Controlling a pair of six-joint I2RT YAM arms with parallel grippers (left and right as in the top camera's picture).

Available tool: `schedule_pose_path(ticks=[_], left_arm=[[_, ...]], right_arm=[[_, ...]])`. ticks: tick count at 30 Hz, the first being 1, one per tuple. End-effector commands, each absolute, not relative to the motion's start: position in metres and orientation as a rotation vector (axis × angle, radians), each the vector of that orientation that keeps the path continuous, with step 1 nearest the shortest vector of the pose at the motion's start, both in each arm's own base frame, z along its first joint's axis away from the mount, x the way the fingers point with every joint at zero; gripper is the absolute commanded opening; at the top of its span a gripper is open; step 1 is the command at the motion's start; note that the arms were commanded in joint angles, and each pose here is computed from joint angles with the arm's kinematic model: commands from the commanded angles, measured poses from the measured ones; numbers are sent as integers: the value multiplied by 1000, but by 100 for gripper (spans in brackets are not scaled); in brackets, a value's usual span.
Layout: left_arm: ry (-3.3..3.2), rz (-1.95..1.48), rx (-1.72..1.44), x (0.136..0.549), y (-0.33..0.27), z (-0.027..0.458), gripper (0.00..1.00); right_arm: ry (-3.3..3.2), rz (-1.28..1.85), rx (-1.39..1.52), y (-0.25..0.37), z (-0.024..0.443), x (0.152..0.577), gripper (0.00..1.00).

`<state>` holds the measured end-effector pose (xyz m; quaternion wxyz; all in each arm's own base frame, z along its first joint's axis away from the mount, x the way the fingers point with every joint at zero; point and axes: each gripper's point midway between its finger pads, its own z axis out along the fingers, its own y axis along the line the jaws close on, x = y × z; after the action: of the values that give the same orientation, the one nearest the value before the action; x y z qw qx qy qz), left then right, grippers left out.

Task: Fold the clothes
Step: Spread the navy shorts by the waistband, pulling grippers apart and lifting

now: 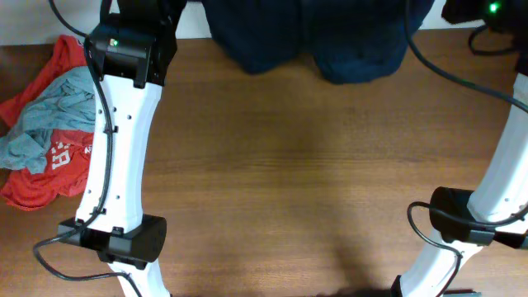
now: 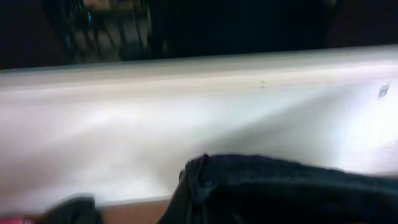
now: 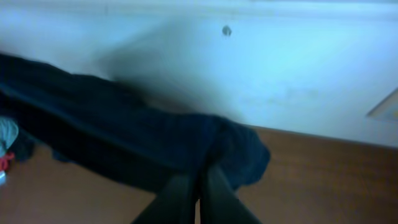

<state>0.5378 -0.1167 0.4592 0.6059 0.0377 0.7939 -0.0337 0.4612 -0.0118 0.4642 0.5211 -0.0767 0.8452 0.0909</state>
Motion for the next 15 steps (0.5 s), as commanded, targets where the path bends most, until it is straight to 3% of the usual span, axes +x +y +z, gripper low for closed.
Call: schedule_pose_path(ticks=[1,6,15], left_arm=[[1849,-40,53,527,-99,466,1],[1888,-33,59,510,-95,466,1],[1869,-51,75,405,-78,521,1]], right_arm=[[2059,191,-143,-23,460,453,4],[2063,192,-143,-18,471,426,4],[2016,176,-151,0,512,331,4]])
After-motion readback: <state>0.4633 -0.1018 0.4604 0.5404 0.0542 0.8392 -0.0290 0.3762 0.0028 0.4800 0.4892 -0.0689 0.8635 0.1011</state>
